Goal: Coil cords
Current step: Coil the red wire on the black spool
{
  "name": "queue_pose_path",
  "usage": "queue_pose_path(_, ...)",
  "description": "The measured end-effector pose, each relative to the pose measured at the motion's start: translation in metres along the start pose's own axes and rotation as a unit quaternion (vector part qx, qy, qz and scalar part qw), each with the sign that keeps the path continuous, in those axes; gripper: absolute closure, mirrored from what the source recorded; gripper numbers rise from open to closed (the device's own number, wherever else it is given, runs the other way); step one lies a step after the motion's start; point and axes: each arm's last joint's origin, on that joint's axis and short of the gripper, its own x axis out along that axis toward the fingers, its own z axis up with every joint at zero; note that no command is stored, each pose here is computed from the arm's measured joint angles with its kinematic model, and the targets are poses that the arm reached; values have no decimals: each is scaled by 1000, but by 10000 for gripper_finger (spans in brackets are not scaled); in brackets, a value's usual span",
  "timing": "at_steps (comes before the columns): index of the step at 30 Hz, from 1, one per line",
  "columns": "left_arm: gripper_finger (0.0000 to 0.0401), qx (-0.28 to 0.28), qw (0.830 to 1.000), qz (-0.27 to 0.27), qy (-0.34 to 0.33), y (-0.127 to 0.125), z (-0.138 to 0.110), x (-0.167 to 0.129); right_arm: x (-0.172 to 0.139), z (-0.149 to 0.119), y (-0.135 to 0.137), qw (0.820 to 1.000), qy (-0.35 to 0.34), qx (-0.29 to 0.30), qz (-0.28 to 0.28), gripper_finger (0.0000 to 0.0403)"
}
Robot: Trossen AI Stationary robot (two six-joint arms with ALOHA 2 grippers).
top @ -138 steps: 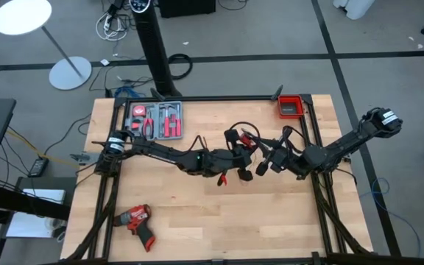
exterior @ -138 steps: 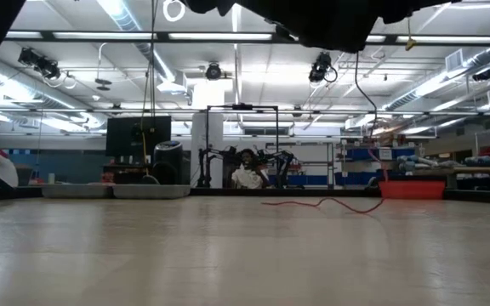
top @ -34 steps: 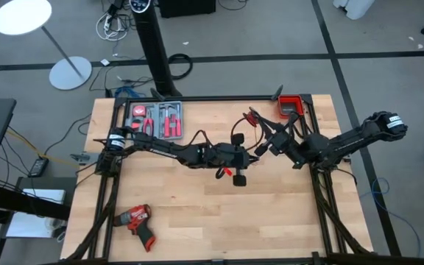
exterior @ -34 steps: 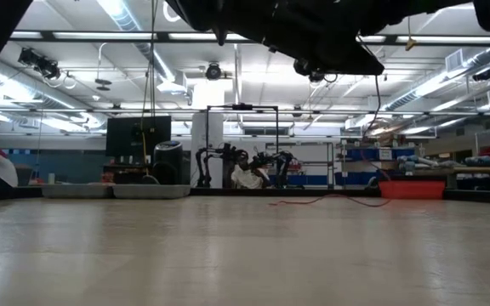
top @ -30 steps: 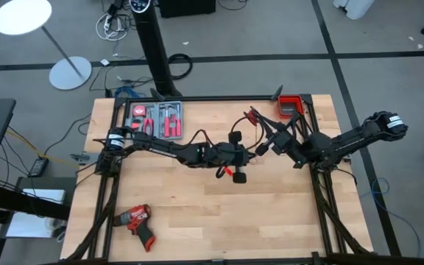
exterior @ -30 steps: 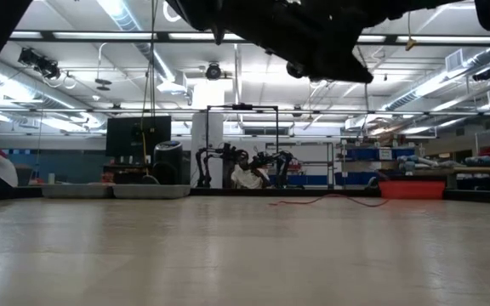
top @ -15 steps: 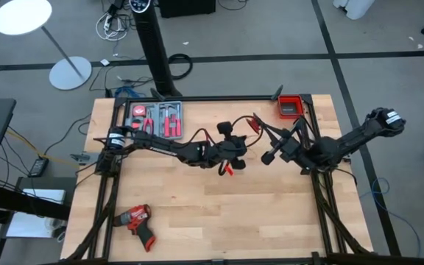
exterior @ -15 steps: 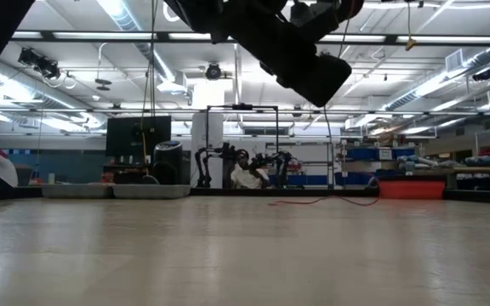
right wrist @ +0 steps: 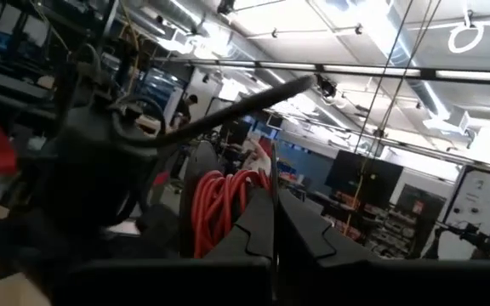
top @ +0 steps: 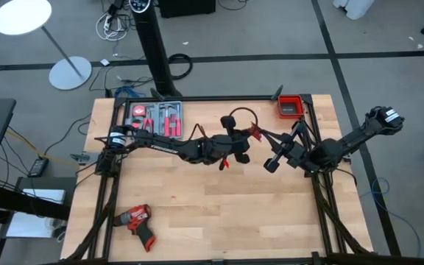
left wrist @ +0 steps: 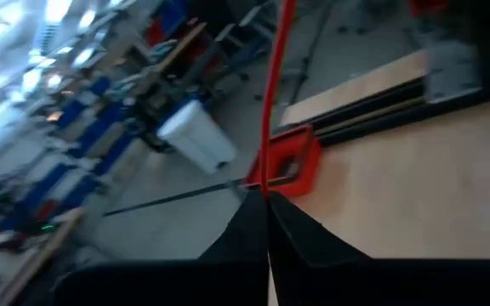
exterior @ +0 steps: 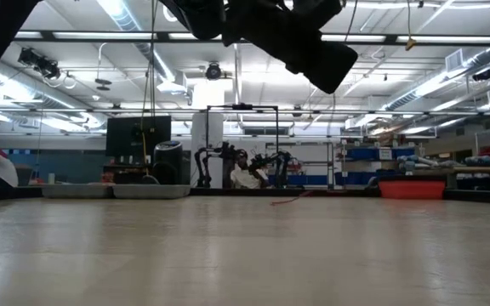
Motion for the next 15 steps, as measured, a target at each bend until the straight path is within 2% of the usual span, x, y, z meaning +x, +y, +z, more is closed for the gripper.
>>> queue_pose_path(6,401,63,994,70,50,1,1,-5,-10,2,5,998,36,-46,5,403)
queue_pose_path(15,401,88,994,31,62,-3,6,-18,-29,-4,18,983,117,-137,26,403)
